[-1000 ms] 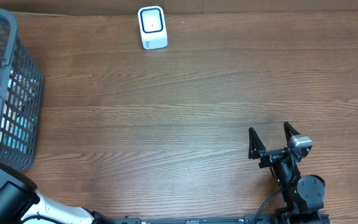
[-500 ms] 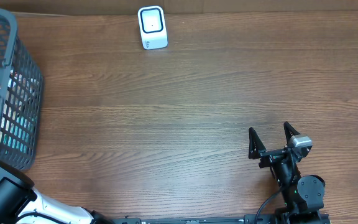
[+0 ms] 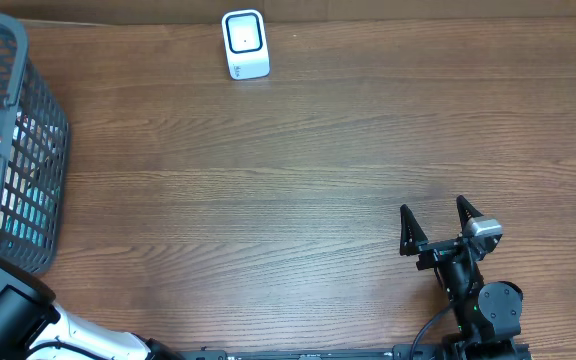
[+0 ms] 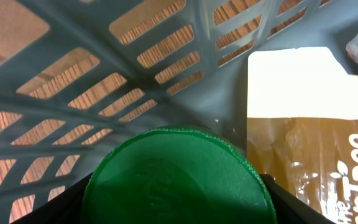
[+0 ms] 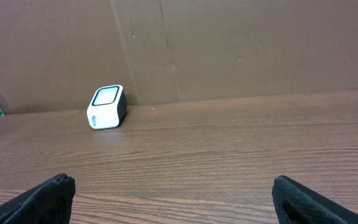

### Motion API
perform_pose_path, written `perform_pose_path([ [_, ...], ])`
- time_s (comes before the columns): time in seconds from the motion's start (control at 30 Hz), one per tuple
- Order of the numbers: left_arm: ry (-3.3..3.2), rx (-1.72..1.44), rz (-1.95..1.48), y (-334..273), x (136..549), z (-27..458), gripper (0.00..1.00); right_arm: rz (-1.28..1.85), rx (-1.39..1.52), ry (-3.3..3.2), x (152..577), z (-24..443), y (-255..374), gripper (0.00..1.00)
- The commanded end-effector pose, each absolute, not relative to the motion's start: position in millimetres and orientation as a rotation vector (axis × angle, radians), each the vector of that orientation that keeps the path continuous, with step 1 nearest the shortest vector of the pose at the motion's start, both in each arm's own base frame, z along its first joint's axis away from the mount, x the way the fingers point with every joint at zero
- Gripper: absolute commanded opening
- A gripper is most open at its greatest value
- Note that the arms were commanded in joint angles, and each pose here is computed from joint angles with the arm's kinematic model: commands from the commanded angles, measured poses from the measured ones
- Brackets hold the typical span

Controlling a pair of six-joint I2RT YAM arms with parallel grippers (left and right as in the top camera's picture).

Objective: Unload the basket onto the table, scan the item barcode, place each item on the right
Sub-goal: 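Grasp the green-lidded jar in the basket with the left gripper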

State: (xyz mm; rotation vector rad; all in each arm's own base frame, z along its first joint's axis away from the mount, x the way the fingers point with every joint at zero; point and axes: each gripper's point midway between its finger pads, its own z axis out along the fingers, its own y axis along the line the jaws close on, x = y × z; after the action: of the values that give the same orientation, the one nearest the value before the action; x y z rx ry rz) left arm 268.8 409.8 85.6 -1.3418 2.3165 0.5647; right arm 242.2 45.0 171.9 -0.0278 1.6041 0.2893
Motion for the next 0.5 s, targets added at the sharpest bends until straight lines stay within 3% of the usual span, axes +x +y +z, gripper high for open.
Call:
perform_pose_path([
  [0.0,2.254,-1.315,0.576,406,272,117,0.57,0.290,-0.025,1.599,242,170,45,1.00],
  [0.47,1.858,-1.209,0.452,372,282,271,0.56,0.290,-0.025,1.599,242,170,45,1.00],
])
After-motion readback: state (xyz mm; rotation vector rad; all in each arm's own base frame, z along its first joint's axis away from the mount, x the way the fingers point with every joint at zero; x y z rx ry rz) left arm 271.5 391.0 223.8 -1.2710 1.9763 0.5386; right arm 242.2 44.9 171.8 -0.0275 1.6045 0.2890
